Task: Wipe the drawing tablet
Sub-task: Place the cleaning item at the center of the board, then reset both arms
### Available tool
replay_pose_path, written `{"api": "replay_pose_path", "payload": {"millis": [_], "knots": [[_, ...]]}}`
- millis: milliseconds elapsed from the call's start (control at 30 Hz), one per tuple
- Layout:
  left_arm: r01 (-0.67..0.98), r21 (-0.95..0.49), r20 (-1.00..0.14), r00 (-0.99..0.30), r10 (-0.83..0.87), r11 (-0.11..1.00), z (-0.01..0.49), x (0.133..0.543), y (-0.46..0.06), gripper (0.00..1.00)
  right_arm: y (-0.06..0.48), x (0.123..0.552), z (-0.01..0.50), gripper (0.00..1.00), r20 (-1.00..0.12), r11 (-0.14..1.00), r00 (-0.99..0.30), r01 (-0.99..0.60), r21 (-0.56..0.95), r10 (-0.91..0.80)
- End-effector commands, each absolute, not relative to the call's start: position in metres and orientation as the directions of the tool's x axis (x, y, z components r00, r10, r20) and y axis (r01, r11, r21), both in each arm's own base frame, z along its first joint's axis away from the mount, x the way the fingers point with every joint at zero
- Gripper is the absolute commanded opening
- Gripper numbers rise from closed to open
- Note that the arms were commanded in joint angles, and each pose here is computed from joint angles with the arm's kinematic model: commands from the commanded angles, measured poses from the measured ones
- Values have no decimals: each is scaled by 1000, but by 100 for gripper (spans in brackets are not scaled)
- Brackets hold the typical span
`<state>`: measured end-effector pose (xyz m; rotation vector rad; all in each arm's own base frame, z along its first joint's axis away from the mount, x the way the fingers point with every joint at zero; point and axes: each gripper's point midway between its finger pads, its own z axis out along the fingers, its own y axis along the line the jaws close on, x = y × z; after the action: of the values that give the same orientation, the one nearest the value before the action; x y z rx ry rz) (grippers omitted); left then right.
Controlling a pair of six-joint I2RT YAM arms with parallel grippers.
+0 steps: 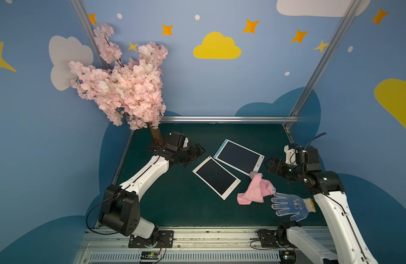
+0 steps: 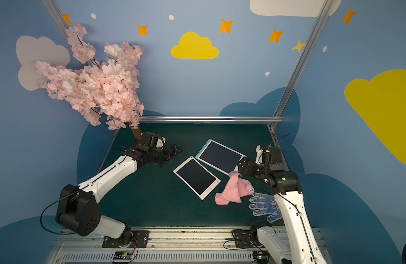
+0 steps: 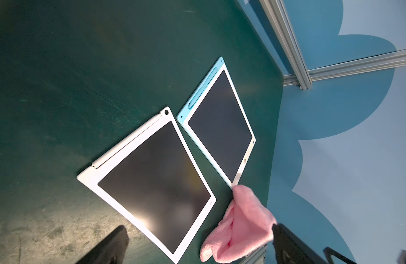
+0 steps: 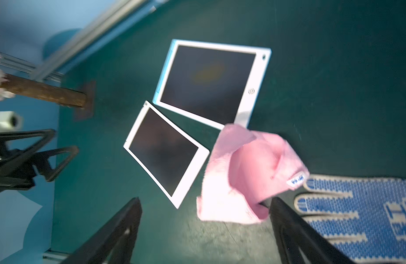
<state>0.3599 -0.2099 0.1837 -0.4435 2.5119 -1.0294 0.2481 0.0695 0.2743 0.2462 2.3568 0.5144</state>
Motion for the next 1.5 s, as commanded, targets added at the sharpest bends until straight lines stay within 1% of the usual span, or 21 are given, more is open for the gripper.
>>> {"api": "replay_pose_path", "payload": {"millis": [0, 67, 167, 300, 367, 433, 500, 533, 600, 633, 700, 767, 900, 967, 1033, 1100, 1233, 1400, 1467], "knots": [[-110, -716, -280, -860, -427, 690, 192, 361, -204, 100, 67, 260, 323, 91, -741, 928, -626, -71, 366, 244], [-108, -712, -293, -852, -433, 694, 195, 360, -200, 100, 62, 260, 331, 91, -765, 940, -605, -74, 332, 222], [-115, -694, -332, -825, -457, 711, 201, 361, -188, 100, 52, 262, 323, 92, -772, 957, -600, -36, 287, 209], [-185, -631, -410, -744, -527, 753, 209, 364, -150, 100, 44, 269, 305, 92, -769, 965, -602, 9, 262, 214], [-184, -601, -463, -713, -527, 778, 214, 365, -136, 100, 34, 276, 295, 92, -764, 967, -600, 74, 242, 237], [-221, -537, -526, -667, -528, 814, 218, 364, -118, 100, 19, 285, 288, 93, -780, 964, -567, 161, 211, 266], [-316, -434, -623, -571, -534, 844, 222, 363, -87, 100, 1, 297, 281, 92, -827, 950, -481, 251, 187, 290], [-374, -382, -676, -510, -532, 845, 224, 361, -70, 100, -4, 304, 276, 92, -868, 964, -444, 231, 129, 223], [-422, -313, -789, -383, -481, 851, 233, 360, -45, 100, -8, 319, 274, 93, -944, 980, -313, 197, 41, 102], [-429, -300, -835, -314, -452, 852, 238, 361, -35, 100, -9, 323, 261, 93, -962, 984, -271, 179, -17, 33], [-440, -237, -908, -216, -358, 866, 245, 360, -20, 100, -10, 328, 238, 93, -975, 982, -218, 173, -73, -34], [-456, -129, -958, -173, -230, 881, 251, 360, -10, 100, -11, 331, 215, 93, -976, 985, -216, 162, -66, -30], [-418, 109, -972, -235, 9, 902, 244, 370, -7, 100, 2, 338, 184, 93, -979, 996, -203, 93, 8, 27], [-414, 147, -969, -243, 46, 899, 237, 372, -4, 100, 5, 344, 171, 93, -978, 997, -208, 77, -1, 15], [-374, 124, -967, -254, 27, 919, 221, 376, -1, 100, 2, 348, 158, 93, -975, 995, -223, 98, -11, 11], [-352, 73, -969, -247, -18, 933, 209, 378, 7, 100, -1, 354, 149, 93, -975, 993, -224, 113, -33, -6], [-272, 97, -966, -259, 24, 957, 184, 392, 13, 100, -6, 357, 130, 93, -967, 991, -256, 128, -32, 2], [-301, 85, -950, -313, -14, 950, 150, 402, 35, 100, -6, 364, 125, 93, -967, 993, -254, 120, -5, 26], [-296, 90, -943, -334, -15, 951, 148, 404, 40, 100, -7, 367, 120, 93, -966, 992, -258, 123, -3, 29]]}}
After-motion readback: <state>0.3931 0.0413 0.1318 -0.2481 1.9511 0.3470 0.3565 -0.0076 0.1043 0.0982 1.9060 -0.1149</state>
